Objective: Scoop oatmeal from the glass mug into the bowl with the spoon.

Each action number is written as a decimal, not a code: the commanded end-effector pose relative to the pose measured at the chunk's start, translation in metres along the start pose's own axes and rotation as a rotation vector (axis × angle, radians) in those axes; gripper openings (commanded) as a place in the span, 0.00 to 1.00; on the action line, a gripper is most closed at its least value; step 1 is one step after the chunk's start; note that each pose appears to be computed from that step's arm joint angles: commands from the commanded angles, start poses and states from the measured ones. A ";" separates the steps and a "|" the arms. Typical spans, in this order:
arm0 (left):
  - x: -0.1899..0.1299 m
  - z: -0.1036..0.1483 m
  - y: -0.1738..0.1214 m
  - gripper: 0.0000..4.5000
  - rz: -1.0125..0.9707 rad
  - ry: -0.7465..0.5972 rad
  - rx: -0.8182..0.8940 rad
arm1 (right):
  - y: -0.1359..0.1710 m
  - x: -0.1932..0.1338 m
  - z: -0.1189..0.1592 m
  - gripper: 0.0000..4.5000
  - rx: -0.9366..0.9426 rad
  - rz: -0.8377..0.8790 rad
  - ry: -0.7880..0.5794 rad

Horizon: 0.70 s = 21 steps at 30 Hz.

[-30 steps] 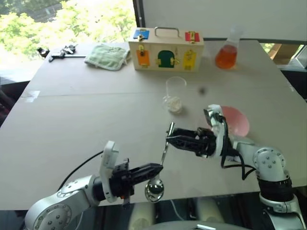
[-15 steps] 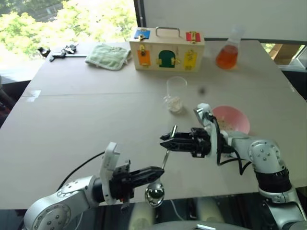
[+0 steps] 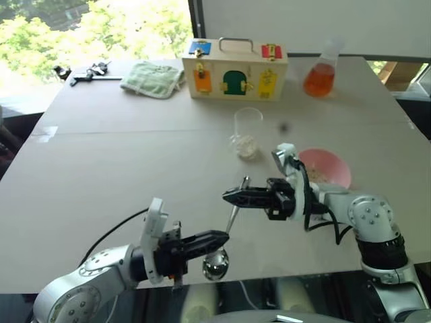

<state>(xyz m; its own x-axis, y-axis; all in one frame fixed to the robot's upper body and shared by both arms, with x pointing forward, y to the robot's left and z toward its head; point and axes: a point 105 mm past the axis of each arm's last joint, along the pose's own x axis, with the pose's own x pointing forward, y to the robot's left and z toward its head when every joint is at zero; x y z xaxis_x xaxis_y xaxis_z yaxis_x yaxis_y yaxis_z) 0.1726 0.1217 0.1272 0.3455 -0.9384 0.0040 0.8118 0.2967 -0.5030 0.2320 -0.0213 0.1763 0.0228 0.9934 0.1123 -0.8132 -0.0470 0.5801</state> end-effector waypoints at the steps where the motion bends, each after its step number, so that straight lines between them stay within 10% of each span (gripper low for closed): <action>1: -0.008 0.016 0.002 0.34 0.040 -0.040 0.076 | 0.000 -0.010 0.012 0.00 -0.041 -0.059 -0.056; 6: -0.021 0.027 0.006 0.85 0.101 -0.069 0.129 | -0.017 -0.022 0.029 0.00 -0.054 -0.227 -0.160; 21: -0.007 0.112 0.101 0.85 0.620 -0.304 0.588 | 0.001 -0.099 0.105 0.00 -0.297 -0.528 -0.295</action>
<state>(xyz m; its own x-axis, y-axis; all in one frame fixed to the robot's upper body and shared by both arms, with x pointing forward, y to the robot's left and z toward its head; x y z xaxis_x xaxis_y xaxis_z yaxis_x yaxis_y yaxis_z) 0.2981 0.1836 0.1749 0.8340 -0.5331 0.1423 0.5410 0.8407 -0.0216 0.2896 -0.1188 0.2269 0.5551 0.8303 0.0494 -0.7607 0.4827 0.4340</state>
